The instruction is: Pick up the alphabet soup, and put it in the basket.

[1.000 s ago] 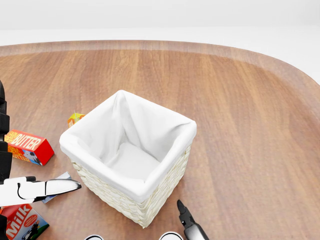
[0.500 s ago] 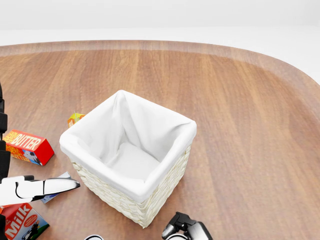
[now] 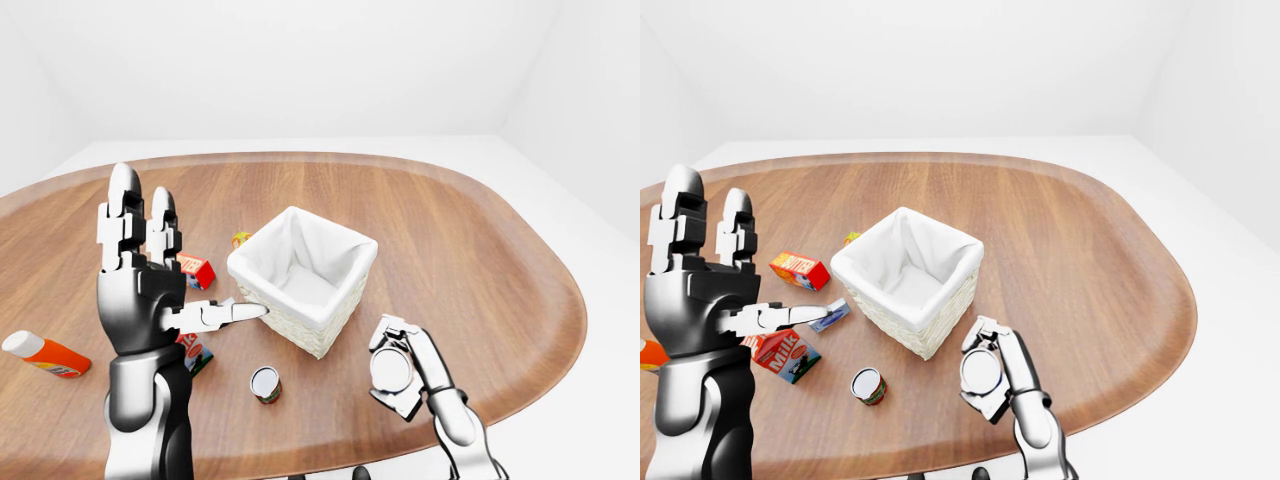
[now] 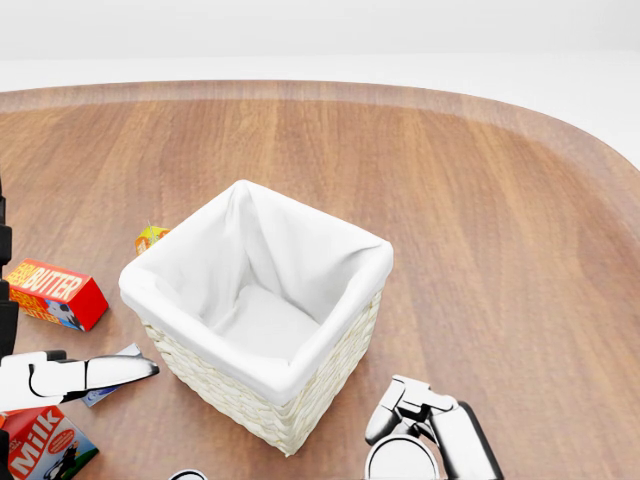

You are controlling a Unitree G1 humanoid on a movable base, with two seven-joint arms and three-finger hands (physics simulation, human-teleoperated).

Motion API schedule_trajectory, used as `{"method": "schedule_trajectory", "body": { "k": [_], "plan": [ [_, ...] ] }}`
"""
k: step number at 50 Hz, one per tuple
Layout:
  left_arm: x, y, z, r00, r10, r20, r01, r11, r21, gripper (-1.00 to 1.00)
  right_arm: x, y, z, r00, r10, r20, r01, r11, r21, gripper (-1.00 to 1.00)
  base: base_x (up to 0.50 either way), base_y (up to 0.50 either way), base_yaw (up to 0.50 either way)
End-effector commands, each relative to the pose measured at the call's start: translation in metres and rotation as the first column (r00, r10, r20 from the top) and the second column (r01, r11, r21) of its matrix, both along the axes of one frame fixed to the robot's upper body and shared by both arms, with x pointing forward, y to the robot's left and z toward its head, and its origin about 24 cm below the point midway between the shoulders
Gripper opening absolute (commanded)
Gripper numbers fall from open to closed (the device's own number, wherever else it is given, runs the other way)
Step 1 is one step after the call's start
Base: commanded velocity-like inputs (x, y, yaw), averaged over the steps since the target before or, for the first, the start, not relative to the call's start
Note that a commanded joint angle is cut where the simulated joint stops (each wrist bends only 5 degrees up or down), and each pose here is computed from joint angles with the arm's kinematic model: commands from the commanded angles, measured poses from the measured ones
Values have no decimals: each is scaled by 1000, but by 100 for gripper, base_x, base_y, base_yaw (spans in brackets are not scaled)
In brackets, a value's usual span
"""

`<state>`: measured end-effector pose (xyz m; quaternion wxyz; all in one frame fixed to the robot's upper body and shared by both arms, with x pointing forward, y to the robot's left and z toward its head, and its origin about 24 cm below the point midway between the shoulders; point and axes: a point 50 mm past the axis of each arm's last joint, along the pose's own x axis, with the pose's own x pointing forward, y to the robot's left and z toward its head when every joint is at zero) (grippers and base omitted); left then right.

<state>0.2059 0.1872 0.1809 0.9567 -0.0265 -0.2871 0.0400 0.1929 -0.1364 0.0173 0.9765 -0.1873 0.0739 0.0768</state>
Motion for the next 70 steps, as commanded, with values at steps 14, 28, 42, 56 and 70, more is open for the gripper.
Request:
{"method": "schedule_trajectory", "body": {
  "k": [14,28,42,56,70],
  "plan": [
    [0,0,0,1000,-1,1,1,1000,-1,100,-29,-31,134,865,-76,496,89,996,-2,-100,0,0,0],
    [0,-2,-1,1000,-7,-5,7,1000,0,100,-39,-15,206,616,77,784,44,990,-132,-100,0,0,0],
    [-1,-2,1,1000,-6,4,6,1000,-2,100,-28,15,243,427,259,867,4,957,-288,-100,0,0,0],
    [0,-2,2,1000,-6,9,6,1000,-3,100,16,41,241,467,297,833,-114,954,-276,-100,0,0,0],
    [0,-3,-1,1000,-7,-3,7,1000,2,100,66,64,235,563,291,773,-196,956,-217,-100,0,0,0]
  ]
}}
